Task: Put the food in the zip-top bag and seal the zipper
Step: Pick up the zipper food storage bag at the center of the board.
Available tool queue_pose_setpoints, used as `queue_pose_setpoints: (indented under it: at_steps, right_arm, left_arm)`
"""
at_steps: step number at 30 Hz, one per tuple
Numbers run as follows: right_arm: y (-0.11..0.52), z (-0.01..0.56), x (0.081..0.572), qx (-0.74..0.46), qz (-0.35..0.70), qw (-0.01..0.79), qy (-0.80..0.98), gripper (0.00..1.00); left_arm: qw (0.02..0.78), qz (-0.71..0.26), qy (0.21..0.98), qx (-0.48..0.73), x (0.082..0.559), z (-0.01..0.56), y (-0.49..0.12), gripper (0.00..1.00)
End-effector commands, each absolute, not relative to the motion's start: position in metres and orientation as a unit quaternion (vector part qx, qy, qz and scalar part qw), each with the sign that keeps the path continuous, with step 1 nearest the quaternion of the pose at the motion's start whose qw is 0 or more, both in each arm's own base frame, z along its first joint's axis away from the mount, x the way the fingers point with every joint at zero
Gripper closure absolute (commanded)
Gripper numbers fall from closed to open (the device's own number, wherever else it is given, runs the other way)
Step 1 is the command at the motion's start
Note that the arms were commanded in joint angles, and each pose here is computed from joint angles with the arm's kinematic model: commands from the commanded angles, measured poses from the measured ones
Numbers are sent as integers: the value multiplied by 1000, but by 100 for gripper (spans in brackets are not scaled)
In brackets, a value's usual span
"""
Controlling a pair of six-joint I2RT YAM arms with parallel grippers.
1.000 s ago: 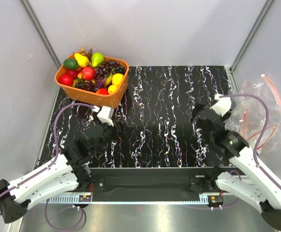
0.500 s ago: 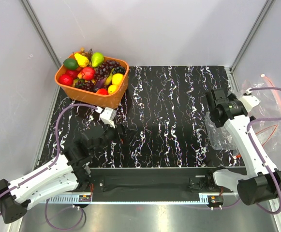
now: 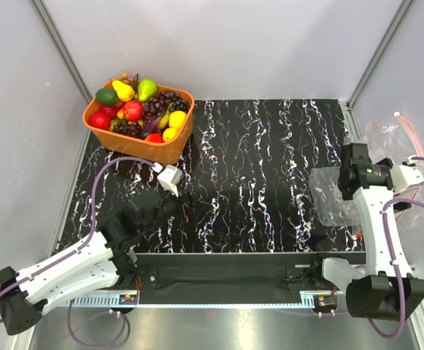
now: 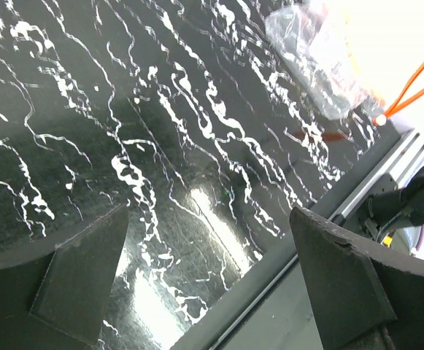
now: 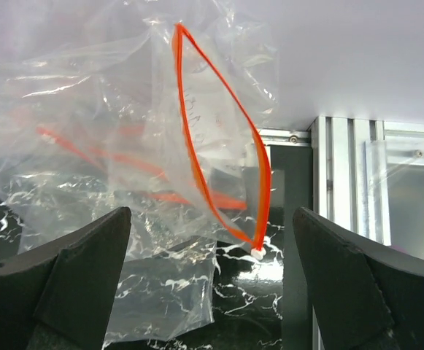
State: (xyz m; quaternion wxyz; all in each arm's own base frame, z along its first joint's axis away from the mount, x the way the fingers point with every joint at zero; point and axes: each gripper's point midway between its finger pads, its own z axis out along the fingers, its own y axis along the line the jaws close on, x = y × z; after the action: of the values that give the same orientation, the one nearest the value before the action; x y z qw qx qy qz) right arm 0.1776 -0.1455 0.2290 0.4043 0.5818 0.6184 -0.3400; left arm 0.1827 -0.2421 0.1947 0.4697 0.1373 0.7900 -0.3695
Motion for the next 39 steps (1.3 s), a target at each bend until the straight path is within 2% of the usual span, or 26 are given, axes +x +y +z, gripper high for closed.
queue_pose_setpoints:
  at_steps: [1, 9, 10, 12, 15, 16, 17, 18, 22, 27, 29, 31, 32, 36, 39]
  right_arm:
    - [-157, 231, 188, 574, -335, 406, 628, 0]
    - [-186, 199, 223, 587, -269, 387, 659, 0]
    - [-192, 193, 224, 592, -273, 380, 656, 4]
    - [-198, 190, 233, 590, -262, 388, 658, 18]
    - [-212, 183, 243, 601, -235, 394, 655, 55]
    - [-213, 181, 248, 597, -226, 395, 661, 60]
    - [-210, 180, 254, 588, -209, 398, 673, 71]
    - [-208, 184, 260, 574, -201, 405, 683, 100]
    - [-185, 206, 277, 530, -120, 468, 697, 100]
    - [-110, 253, 315, 381, 78, 541, 745, 100]
    - [-64, 265, 326, 298, 169, 532, 774, 100]
    - [-32, 278, 335, 223, 217, 525, 793, 100]
    - [9, 284, 334, 152, 268, 509, 804, 100]
    - [105, 302, 328, -47, 325, 481, 813, 100]
    - [159, 305, 315, -132, 370, 446, 804, 100]
  left_arm:
    - [477, -398, 771, 140, 184, 213, -253, 1]
    - [475, -392, 775, 144, 184, 209, -253, 1]
    - [476, -389, 776, 144, 185, 209, -252, 1]
    - [473, -383, 780, 143, 185, 204, -251, 1]
    - [474, -375, 784, 144, 186, 202, -249, 1]
    - [476, -373, 783, 143, 187, 202, -248, 1]
    - [476, -372, 784, 143, 187, 202, -247, 1]
    - [479, -372, 782, 144, 187, 203, -247, 1]
    - [486, -364, 782, 141, 191, 204, -246, 1]
    - [487, -354, 787, 137, 196, 203, -246, 1]
    - [488, -352, 787, 135, 197, 203, -246, 1]
    - [490, -350, 787, 131, 197, 204, -244, 1]
    - [490, -349, 788, 131, 198, 203, -244, 1]
    - [502, -347, 783, 123, 200, 212, -241, 1]
    - [514, -337, 780, 117, 204, 225, -236, 1]
